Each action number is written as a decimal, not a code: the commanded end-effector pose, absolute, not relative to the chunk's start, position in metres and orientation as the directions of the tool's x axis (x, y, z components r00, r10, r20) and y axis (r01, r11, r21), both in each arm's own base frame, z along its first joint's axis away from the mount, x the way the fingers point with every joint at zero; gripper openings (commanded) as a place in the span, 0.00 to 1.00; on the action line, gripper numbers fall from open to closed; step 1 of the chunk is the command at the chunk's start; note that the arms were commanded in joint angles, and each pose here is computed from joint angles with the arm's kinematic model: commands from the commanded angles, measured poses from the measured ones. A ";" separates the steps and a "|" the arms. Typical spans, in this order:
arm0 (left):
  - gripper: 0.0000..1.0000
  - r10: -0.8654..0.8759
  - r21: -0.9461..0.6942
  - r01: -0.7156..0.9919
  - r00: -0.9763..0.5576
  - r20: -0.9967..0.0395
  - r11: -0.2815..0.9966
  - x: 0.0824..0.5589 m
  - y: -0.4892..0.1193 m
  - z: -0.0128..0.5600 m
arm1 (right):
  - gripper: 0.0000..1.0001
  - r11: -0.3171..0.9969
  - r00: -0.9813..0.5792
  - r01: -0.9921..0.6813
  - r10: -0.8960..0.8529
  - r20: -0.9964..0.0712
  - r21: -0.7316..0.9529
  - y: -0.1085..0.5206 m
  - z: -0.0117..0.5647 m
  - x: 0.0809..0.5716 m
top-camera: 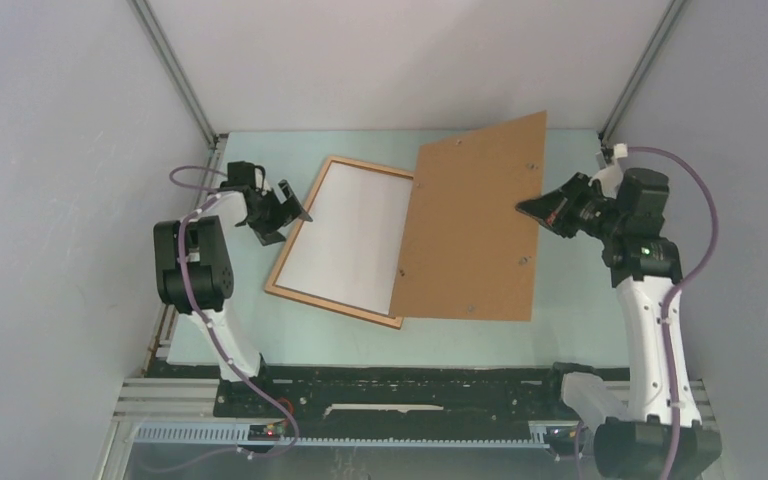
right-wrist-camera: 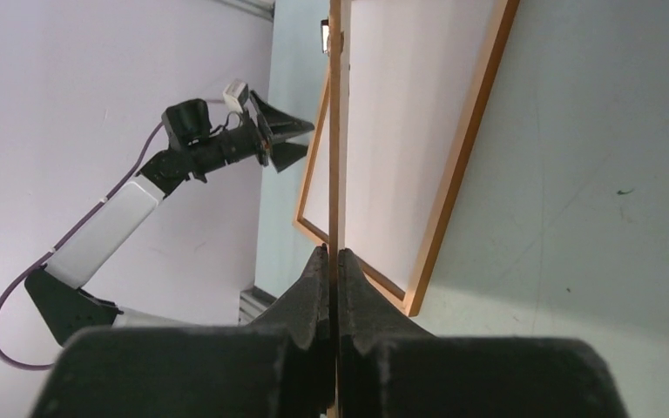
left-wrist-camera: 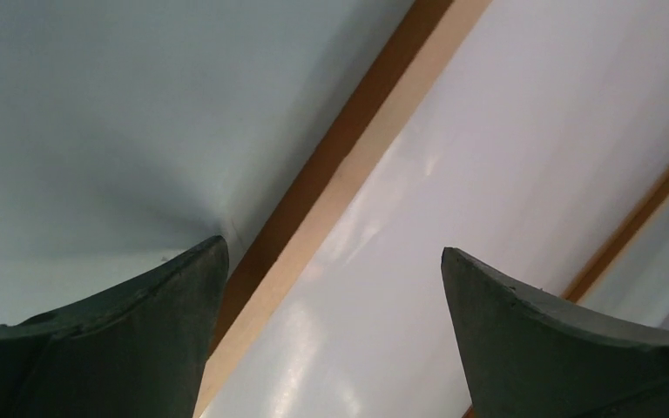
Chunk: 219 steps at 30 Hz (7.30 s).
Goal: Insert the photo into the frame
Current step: Pick up the photo frame item at the center of the board, then place the photo frame item in the photo frame.
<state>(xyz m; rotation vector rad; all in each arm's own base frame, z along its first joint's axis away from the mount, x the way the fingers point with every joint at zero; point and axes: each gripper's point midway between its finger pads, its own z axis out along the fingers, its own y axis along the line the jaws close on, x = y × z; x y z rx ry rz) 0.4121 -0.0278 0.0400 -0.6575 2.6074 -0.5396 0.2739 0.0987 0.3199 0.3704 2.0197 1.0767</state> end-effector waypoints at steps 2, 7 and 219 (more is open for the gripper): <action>0.98 -0.528 -0.616 -0.277 -0.805 -0.270 0.738 0.417 -0.057 0.055 | 0.00 0.532 -0.630 -0.188 0.580 -0.517 0.826 0.125 0.323 0.310; 0.91 -0.516 -0.660 -0.265 -0.828 -0.217 0.703 0.402 -0.081 0.046 | 0.00 0.509 -0.664 -0.181 0.568 -0.487 0.841 0.152 0.295 0.343; 0.92 -0.411 -0.717 -0.123 -0.879 -0.242 0.686 0.402 -0.140 0.074 | 0.79 0.876 -0.848 -0.034 0.229 -0.478 0.480 0.207 0.112 0.431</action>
